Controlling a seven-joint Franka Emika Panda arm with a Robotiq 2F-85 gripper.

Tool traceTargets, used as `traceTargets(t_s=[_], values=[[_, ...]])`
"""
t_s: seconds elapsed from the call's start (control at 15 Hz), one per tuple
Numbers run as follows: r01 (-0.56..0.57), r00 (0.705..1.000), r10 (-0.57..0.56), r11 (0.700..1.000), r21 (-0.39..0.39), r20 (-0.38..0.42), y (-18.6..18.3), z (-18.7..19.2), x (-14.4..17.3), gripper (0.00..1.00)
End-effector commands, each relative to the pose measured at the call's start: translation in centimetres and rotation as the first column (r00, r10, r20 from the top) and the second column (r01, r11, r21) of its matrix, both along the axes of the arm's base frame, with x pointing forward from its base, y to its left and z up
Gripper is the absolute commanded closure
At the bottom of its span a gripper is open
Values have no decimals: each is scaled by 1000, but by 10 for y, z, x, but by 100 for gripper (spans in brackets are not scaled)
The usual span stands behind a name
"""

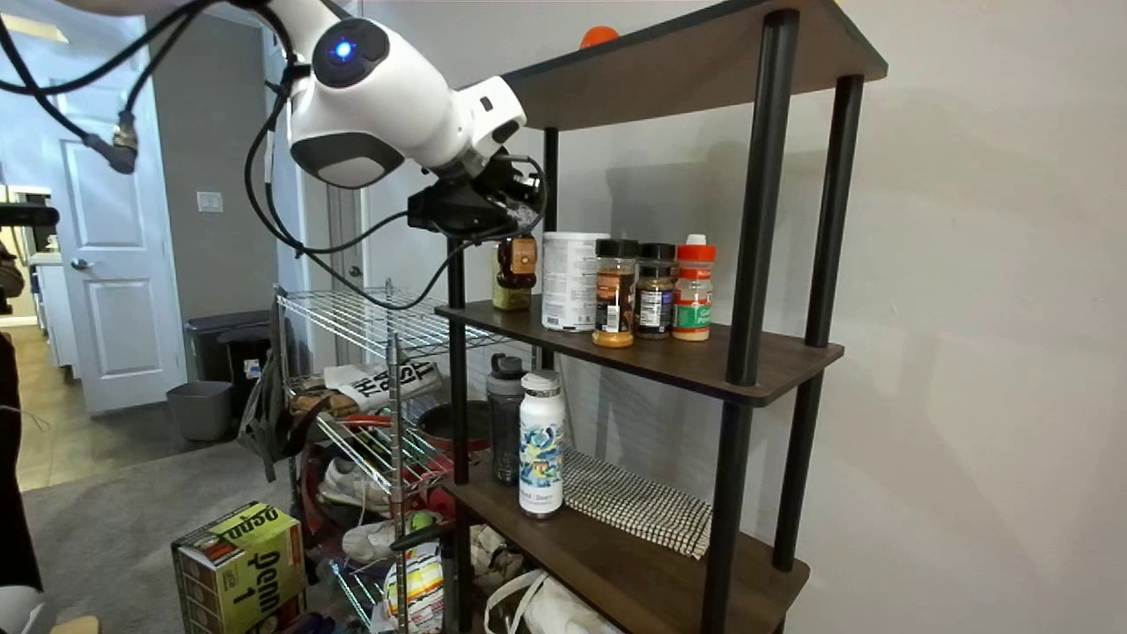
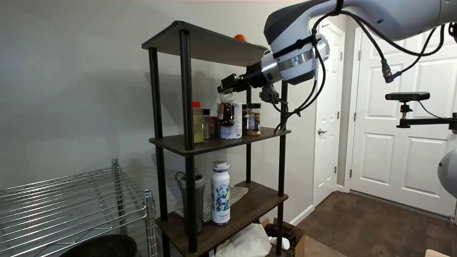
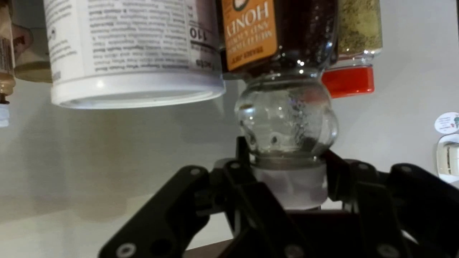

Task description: Move the bottle of honey to the left

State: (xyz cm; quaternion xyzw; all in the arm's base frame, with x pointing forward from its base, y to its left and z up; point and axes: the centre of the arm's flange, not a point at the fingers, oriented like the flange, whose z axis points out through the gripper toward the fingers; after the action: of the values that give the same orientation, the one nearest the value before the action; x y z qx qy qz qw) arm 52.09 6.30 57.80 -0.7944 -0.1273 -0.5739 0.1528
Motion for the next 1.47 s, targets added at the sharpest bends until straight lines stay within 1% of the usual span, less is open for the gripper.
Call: traceTargets(t_s=[0.0, 0.27, 0.6, 0.87, 1.07, 1.4], values=[[-51, 998, 53, 998, -29, 37, 6, -27, -9, 83], [-97, 995, 99, 993, -71, 30, 15, -46, -17, 83], [-87, 995, 91, 993, -84, 48, 20, -61, -19, 83], [-68, 995, 75, 992, -102, 63, 14, -61, -10, 83], [-55, 997, 61, 993, -108, 57, 10, -62, -4, 83], [-63, 997, 68, 992, -107, 46, 16, -63, -3, 83]])
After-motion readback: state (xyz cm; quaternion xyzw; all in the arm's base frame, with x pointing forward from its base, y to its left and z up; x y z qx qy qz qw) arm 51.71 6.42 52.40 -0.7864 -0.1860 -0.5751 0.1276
